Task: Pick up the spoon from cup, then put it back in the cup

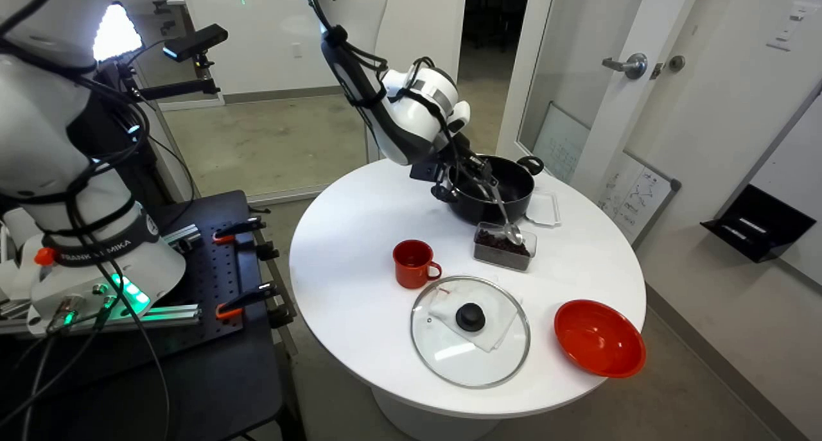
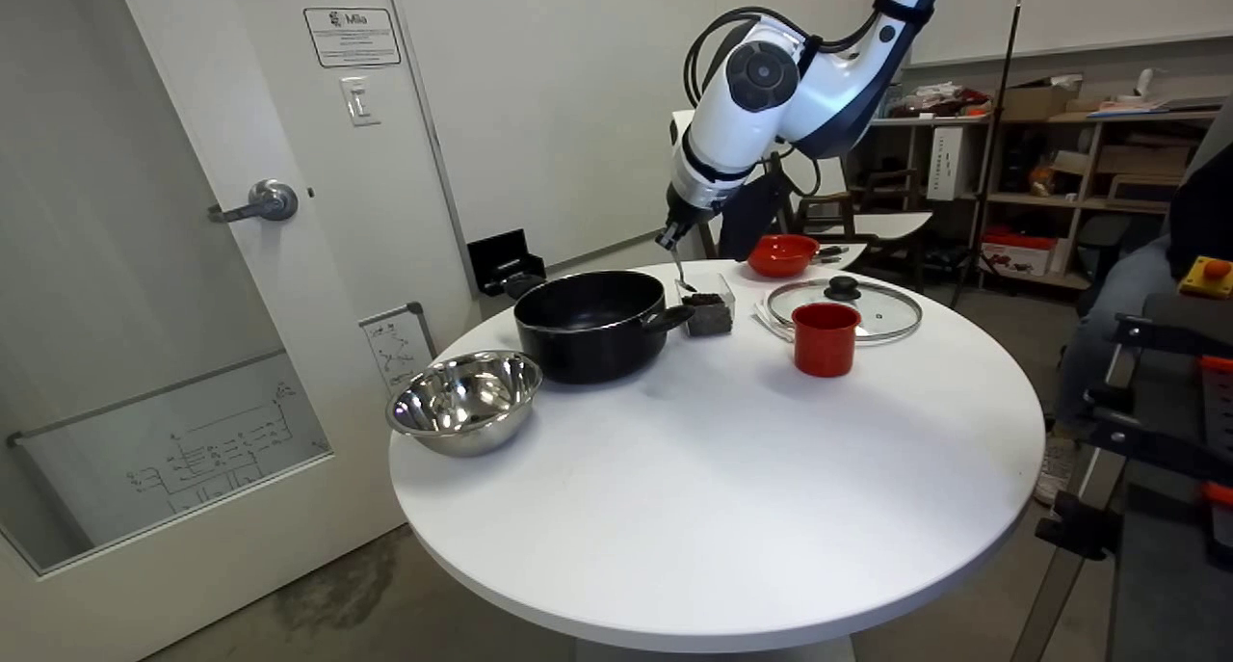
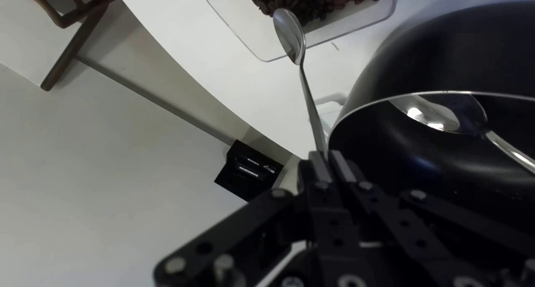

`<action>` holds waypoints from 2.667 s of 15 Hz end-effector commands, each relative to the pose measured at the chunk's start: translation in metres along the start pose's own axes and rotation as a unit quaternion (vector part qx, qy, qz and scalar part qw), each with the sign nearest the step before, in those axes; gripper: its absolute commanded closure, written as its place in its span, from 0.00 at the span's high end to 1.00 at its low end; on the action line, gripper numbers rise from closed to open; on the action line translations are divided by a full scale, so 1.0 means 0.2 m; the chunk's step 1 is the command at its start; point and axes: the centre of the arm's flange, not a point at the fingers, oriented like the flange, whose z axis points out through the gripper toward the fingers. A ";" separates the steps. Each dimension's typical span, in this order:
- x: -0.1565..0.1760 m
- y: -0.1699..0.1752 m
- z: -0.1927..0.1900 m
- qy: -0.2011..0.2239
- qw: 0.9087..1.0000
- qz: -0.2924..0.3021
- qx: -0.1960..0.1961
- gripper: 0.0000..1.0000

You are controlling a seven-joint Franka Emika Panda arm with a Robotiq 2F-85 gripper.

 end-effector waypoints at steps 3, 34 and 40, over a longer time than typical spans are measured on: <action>0.14 -0.10 -0.13 0.029 0.996 -0.085 -0.011 0.01; -0.37 0.09 -0.74 -0.198 0.976 -0.021 0.088 0.01; -0.45 0.09 -0.65 -0.204 0.973 -0.011 0.111 0.01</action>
